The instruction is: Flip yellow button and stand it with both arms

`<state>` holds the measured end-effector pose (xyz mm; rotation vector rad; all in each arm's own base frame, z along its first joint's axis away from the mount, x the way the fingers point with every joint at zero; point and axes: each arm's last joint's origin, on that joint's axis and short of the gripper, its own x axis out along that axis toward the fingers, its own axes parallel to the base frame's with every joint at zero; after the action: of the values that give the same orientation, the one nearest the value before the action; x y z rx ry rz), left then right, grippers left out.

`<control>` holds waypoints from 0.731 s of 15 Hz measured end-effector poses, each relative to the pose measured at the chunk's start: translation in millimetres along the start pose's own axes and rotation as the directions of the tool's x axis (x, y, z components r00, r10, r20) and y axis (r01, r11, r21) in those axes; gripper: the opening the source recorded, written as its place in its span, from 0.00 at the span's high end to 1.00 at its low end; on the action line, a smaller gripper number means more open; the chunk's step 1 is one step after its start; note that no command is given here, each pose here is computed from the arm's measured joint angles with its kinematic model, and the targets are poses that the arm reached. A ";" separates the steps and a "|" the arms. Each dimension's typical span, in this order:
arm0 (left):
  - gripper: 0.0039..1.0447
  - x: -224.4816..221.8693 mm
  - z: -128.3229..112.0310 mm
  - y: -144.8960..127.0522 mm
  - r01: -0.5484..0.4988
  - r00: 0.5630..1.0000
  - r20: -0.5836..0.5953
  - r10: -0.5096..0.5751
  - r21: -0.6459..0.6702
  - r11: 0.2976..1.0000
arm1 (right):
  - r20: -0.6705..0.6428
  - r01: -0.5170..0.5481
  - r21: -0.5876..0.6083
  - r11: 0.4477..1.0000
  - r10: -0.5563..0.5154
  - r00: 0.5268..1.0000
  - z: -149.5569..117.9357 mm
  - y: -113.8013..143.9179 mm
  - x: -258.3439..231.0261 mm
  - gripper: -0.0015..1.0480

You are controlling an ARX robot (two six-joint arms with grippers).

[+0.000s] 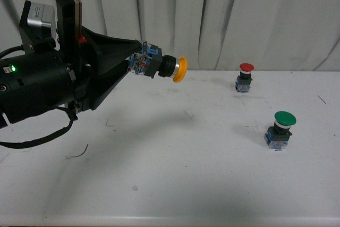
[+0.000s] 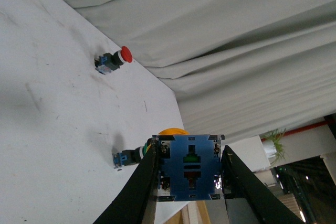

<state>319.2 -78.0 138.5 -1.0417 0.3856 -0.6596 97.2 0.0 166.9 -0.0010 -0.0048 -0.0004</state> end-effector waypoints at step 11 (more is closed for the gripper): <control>0.73 5.8 8.7 -39.1 0.102 0.993 0.056 -0.103 0.015 0.995 | 0.000 0.000 0.000 1.000 0.000 1.000 0.0 0.0 0.0 0.06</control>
<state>316.3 -89.3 177.2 -1.0715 0.2792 -0.7217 97.2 0.0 166.9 -0.0010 -0.0048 -0.0004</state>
